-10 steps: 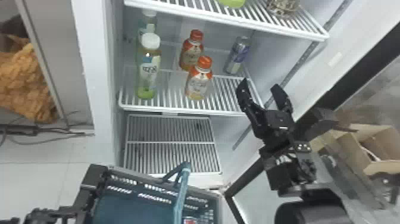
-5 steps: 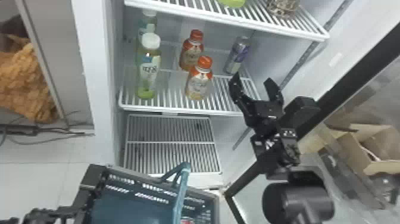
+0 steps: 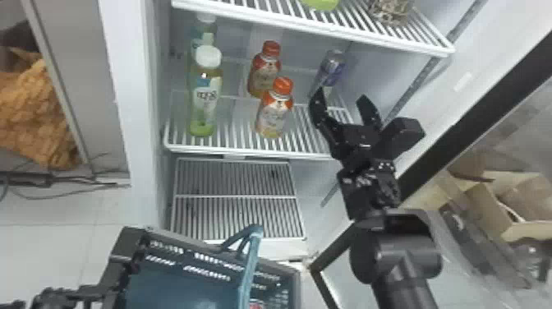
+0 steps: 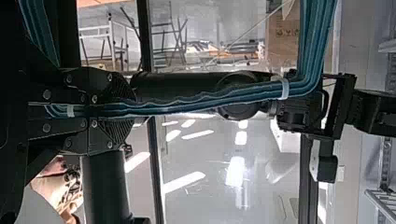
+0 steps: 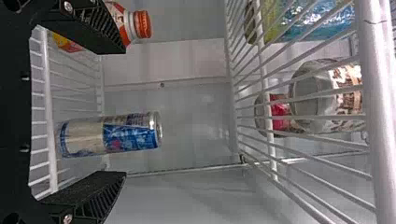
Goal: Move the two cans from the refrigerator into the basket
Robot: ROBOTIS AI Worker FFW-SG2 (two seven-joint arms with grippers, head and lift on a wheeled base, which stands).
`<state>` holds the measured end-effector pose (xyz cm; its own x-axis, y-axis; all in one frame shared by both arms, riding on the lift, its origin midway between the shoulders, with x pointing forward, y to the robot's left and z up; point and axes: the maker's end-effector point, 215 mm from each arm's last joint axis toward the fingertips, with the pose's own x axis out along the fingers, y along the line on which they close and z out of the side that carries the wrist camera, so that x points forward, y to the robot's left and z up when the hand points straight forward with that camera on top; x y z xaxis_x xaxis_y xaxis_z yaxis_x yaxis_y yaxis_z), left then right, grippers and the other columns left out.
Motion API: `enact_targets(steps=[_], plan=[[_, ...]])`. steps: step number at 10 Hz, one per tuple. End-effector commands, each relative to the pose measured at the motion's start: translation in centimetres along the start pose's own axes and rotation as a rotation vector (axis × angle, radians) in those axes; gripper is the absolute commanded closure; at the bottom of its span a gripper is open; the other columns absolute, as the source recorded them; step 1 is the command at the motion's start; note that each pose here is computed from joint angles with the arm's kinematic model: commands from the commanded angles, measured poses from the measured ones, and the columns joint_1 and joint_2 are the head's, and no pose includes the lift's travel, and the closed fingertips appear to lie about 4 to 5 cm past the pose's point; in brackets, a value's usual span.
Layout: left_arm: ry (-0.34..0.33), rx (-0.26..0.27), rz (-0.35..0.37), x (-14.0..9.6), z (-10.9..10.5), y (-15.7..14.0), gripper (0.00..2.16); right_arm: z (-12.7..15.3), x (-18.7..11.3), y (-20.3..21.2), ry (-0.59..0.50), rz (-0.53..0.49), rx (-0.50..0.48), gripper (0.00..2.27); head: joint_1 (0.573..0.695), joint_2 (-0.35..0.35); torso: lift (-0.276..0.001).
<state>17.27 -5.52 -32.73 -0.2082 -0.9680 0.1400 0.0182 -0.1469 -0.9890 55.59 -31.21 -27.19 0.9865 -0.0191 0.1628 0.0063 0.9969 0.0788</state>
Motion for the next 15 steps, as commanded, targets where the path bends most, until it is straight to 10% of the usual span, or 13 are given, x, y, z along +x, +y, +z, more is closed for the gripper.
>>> enact_targets(steps=[1, 15], plan=[[0.013, -0.007, -0.001, 0.1, -0.4, 0.0, 1.21, -0.2, 0.9, 0.0, -0.002, 0.001, -0.002, 0.08, 0.695, -0.350, -0.266], [0.020, -0.005, -0.013, 0.1, -0.2, -0.4, 1.21, -2.4, 7.1, -0.8, 0.031, -0.052, -0.060, 0.08, 0.695, -0.350, -0.266]])
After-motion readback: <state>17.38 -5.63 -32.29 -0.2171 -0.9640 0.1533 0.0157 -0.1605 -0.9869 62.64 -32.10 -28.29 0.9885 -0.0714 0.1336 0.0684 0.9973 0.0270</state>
